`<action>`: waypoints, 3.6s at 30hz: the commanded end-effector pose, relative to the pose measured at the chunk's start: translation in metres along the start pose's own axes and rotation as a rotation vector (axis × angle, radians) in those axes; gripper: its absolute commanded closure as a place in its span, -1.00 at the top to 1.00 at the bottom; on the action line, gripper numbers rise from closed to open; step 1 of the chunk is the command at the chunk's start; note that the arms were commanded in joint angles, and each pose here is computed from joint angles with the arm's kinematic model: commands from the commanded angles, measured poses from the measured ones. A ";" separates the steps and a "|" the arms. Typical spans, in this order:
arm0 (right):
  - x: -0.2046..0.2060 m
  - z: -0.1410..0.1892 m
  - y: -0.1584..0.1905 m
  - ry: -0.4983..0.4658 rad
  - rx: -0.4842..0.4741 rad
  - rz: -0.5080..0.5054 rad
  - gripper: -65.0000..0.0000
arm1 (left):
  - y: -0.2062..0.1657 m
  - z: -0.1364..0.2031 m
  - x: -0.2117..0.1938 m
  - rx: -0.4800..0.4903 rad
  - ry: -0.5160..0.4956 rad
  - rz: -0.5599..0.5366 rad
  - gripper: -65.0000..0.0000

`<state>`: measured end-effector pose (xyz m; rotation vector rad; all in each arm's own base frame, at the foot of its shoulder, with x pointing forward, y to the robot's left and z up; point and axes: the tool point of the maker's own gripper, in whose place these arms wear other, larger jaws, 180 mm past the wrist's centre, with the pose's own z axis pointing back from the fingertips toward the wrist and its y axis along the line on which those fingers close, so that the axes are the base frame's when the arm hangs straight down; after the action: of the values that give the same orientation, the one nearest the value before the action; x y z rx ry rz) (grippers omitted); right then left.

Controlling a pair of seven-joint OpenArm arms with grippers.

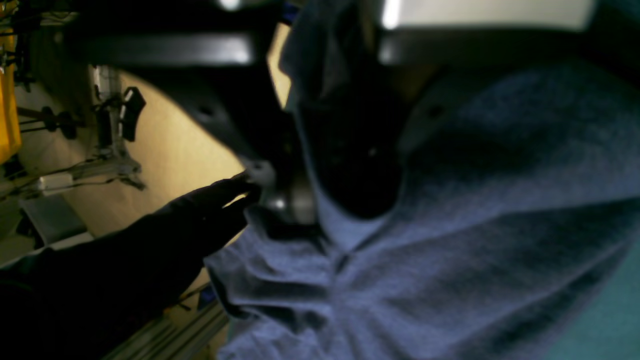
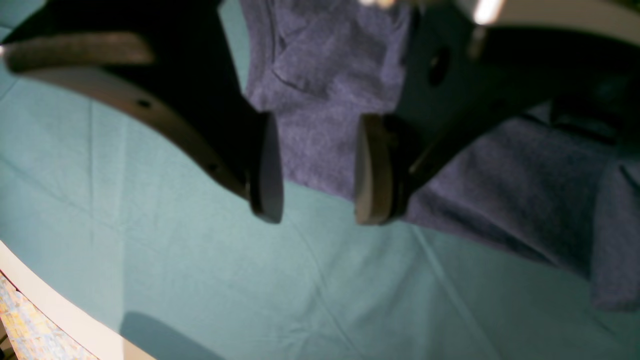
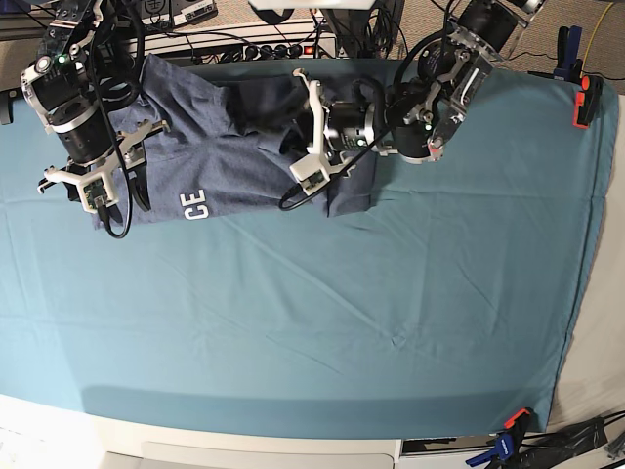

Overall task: Fold the T-shirt properly
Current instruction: 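Press the folded hem end down with the left gripper and release, then grasp the folded bundle with the left gripper and pull it toward the right gripper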

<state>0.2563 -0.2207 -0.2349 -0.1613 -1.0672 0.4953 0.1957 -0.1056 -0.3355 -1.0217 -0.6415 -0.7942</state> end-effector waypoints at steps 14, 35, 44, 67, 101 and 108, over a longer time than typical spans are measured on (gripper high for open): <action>0.010 0.002 -0.004 -0.041 -0.009 0.010 -0.24 | 0.014 0.007 0.017 0.095 -0.013 -0.074 -0.37; 0.010 0.002 -0.004 -0.038 -0.009 0.010 -0.24 | 0.033 0.070 0.028 0.223 -0.057 -0.094 -0.97; 0.010 0.002 -0.004 -0.038 -0.009 0.010 -0.24 | 0.034 0.071 0.025 0.231 -0.042 -0.118 -0.32; 0.010 0.002 -0.004 -0.038 -0.009 0.010 -0.24 | 0.082 0.097 0.005 0.480 0.102 -0.184 -1.00; 0.010 0.002 -0.004 -0.040 -0.009 0.010 -0.24 | 0.023 0.019 -0.015 0.380 0.084 -0.175 -1.00; 0.010 0.002 -0.004 -0.039 -0.009 0.010 -0.24 | 0.009 -0.023 0.017 0.323 0.027 -0.214 -1.00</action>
<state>0.2563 -0.2208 -0.2349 -0.1616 -1.0670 0.4953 0.2110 -0.1223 -0.3483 -0.6258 -0.7912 -0.8613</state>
